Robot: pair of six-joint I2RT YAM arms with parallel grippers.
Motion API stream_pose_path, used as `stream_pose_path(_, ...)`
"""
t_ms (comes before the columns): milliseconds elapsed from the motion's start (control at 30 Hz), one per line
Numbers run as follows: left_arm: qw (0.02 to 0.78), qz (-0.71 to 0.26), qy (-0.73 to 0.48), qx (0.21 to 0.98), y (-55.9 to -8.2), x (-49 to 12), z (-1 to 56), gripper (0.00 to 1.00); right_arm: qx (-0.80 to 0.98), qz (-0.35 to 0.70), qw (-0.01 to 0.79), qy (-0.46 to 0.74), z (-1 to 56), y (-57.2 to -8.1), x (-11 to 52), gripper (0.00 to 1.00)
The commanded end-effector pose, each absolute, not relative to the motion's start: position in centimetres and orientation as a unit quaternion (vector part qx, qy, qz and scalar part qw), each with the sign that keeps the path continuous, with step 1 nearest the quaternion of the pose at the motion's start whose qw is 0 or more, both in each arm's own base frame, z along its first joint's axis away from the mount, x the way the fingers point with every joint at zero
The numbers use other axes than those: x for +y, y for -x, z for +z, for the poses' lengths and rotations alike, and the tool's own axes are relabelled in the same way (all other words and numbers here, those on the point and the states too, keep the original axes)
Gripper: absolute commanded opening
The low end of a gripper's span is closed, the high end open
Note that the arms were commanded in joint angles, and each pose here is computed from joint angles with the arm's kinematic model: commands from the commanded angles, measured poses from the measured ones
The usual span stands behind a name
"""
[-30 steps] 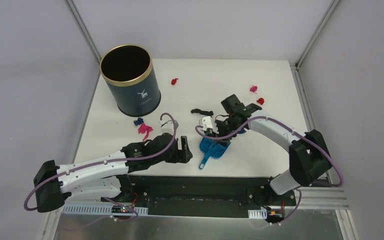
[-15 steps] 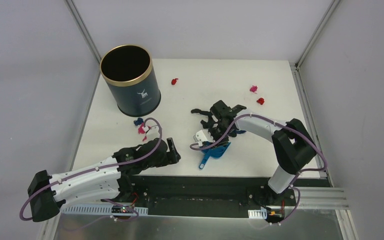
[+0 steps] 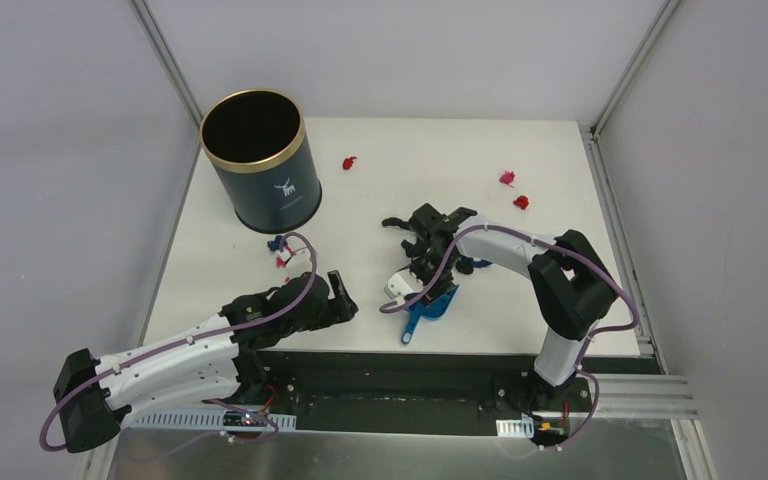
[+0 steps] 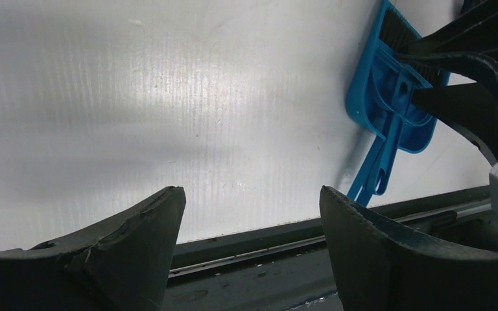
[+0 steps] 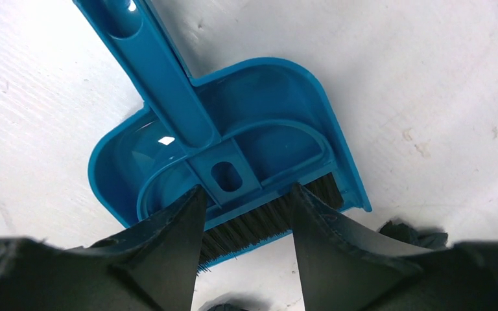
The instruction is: Sweep away the paper scraps from the table
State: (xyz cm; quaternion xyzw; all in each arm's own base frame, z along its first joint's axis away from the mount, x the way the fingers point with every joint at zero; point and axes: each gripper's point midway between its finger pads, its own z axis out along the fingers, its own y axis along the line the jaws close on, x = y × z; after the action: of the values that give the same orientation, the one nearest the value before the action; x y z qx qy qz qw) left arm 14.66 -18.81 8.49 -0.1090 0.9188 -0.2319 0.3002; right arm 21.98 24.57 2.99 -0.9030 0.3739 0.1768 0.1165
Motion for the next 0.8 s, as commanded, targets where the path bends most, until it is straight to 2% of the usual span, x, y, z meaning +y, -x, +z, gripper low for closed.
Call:
stream_pose_path(0, 0.305, -0.243, 0.109, 0.914, -15.1, -19.1, 8.7, 0.79, 0.337, 0.189, 0.114, 0.915, 4.6, -20.5, 24.6, 0.52)
stream_pose_path(300, 0.295, -0.250, 0.106, 0.916, -14.9, -19.5, 8.7, 0.79, 0.333, 0.201, 0.101, 0.916, 6.0, -18.5, 24.5, 0.51)
stream_pose_path(567, 0.300, -0.245, 0.103, 0.916, -15.1, -19.4, 8.6, 0.78, 0.310, 0.184, 0.078, 0.930, 5.7, -17.5, 24.4, 0.62)
stream_pose_path(767, 0.298, -0.245, 0.101, 0.917, -15.2, -19.7, 8.6, 0.78, 0.299, 0.164, 0.096, 0.935, 5.0, -18.9, 26.0, 0.59)
